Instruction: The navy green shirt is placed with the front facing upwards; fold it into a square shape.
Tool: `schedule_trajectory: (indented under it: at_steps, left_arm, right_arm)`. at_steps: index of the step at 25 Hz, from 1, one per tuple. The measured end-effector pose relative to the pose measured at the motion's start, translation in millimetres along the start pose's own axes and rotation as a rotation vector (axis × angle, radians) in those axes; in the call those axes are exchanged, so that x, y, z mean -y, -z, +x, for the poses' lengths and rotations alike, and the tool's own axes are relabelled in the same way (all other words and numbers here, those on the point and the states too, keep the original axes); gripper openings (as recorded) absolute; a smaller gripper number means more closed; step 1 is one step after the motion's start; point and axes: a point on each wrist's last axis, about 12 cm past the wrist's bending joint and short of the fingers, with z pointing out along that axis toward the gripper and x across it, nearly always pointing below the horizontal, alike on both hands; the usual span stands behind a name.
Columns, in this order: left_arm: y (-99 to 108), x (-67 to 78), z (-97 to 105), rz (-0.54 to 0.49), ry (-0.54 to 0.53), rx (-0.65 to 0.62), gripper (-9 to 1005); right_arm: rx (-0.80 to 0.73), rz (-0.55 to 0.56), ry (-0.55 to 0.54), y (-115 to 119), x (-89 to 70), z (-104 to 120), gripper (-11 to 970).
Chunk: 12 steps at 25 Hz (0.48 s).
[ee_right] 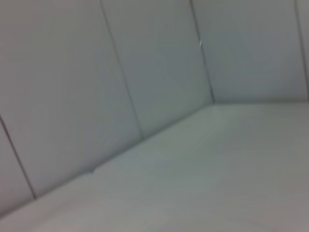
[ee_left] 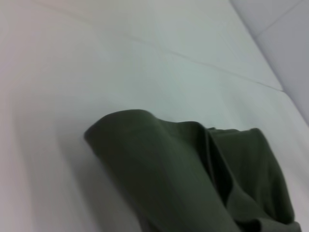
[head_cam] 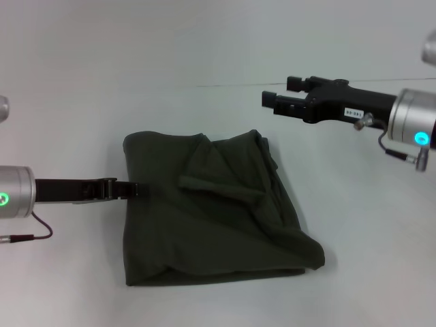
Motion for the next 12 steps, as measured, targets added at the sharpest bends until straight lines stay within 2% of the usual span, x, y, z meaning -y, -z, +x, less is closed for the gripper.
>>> schedule_trajectory:
  at_steps: [2, 5, 6, 7, 12]
  left_arm:
    - [3.9, 1.6, 1.5, 0.012, -0.022, 0.002, 226]
    - [15.0, 3.6, 2.4, 0.021, -0.051, 0.003, 362]
    - [18.1, 4.8, 2.5, 0.027, -0.060, -0.001, 408]
    - [22.8, 5.6, 2.9, 0.032, -0.067, -0.002, 453]
    - [41.6, 6.6, 9.3, 0.088, -0.080, 0.021, 641]
  right_arm:
    - [-0.085, -0.009, 0.011, -3.0, -3.8, -18.8, 795]
    - [-0.228, -0.028, 0.029, -9.5, -13.7, -42.4, 795]
    - [-0.315, -0.046, 0.035, -15.0, -21.8, -54.8, 795]
    - [-0.315, -0.046, 0.035, -15.0, -21.8, -54.8, 795]
    - [-0.554, -0.037, 0.065, -31.0, -38.2, -73.5, 795]
